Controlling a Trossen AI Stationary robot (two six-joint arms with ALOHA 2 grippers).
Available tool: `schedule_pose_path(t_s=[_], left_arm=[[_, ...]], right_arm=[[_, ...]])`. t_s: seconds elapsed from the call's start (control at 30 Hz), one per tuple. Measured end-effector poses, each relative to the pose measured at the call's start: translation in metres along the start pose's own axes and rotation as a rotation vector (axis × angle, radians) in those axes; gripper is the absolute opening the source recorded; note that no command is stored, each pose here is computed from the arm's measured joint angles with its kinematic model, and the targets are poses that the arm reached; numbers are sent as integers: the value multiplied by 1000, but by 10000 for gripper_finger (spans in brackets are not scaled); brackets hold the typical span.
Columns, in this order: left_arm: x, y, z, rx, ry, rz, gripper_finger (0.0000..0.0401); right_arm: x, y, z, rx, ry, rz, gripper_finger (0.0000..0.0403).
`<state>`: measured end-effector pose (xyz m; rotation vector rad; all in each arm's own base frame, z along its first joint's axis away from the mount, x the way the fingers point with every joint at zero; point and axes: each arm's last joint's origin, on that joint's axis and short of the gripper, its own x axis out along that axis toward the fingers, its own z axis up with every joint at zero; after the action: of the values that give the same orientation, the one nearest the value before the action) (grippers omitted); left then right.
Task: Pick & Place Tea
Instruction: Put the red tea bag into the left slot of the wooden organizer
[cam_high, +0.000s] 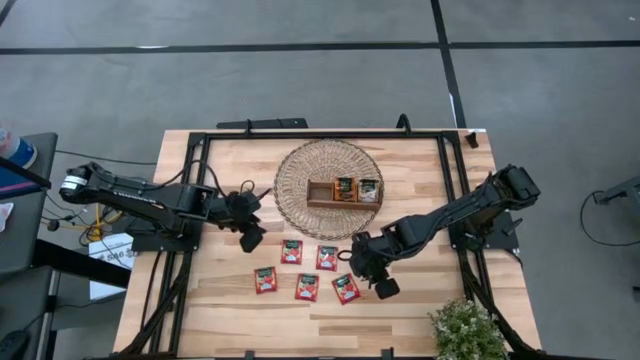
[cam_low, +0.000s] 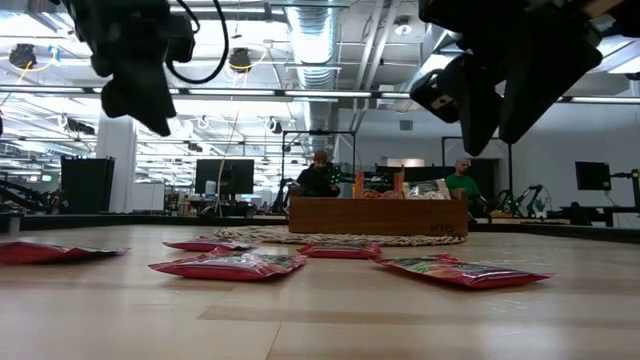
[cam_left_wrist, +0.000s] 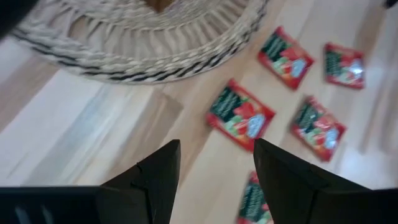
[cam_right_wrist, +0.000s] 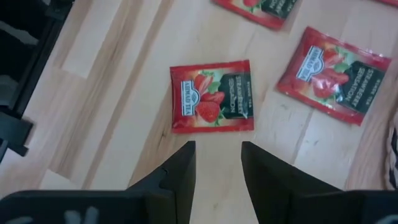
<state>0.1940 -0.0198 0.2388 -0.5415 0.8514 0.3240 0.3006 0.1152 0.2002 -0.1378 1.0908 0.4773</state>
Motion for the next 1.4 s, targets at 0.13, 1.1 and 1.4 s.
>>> schedule_pose_path(t_s=[0.13,1.1,1.4], left_arm=[[0,2,-1,8,1,36,195],[0,3,-1,21,-6,55,195],[0,3,-2,31,7,53,195]], right_arm=[[0,-2,1,2,-12,-3,123],[68,-31,24,50,149,15,196],[81,-31,15,68,269,24,211]])
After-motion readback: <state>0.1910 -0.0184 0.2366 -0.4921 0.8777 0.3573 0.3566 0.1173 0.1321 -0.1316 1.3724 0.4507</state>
